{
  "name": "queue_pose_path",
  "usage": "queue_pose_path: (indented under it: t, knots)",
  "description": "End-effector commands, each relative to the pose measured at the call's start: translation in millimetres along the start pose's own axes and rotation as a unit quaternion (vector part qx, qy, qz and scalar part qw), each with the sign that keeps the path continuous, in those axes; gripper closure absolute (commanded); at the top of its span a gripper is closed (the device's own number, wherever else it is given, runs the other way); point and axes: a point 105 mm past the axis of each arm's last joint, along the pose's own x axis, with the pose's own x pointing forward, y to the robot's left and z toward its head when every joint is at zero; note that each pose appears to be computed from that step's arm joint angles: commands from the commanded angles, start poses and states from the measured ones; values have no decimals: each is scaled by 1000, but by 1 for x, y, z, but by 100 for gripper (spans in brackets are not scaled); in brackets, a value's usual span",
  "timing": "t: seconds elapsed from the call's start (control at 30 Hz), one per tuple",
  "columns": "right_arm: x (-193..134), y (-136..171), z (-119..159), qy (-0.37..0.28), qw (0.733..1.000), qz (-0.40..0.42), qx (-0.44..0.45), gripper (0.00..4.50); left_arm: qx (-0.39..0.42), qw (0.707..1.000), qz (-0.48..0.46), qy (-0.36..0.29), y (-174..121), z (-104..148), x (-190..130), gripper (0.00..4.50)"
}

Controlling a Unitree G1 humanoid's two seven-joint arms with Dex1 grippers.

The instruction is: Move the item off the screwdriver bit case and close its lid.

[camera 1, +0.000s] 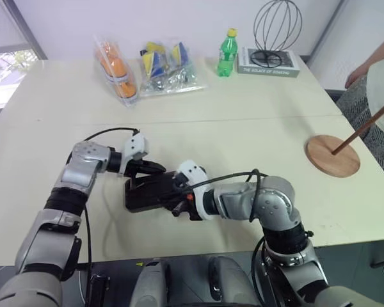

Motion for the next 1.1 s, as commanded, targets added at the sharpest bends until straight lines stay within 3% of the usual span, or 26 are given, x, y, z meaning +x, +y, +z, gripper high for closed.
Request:
queue_pose_path:
  t: [0.03, 0.4, 0.73, 1.1]
  knots:
    - [-4, 5, 8, -16, 1000, -5, -26, 445, 12, 1000, -10, 4, -2, 1, 3, 450]
    - [-2, -3, -8, 13, 1000, -2, 23, 445, 14, 1000, -6, 1, -1, 3, 6, 450]
    - [-16, -5, -4, -7, 998, 37, 55, 445, 16, 1000, -1, -3, 2, 4, 8, 450]
    - [-10, -10, -16, 17, 997, 18, 77, 445, 21, 1000, 2, -6, 3, 6, 9, 450]
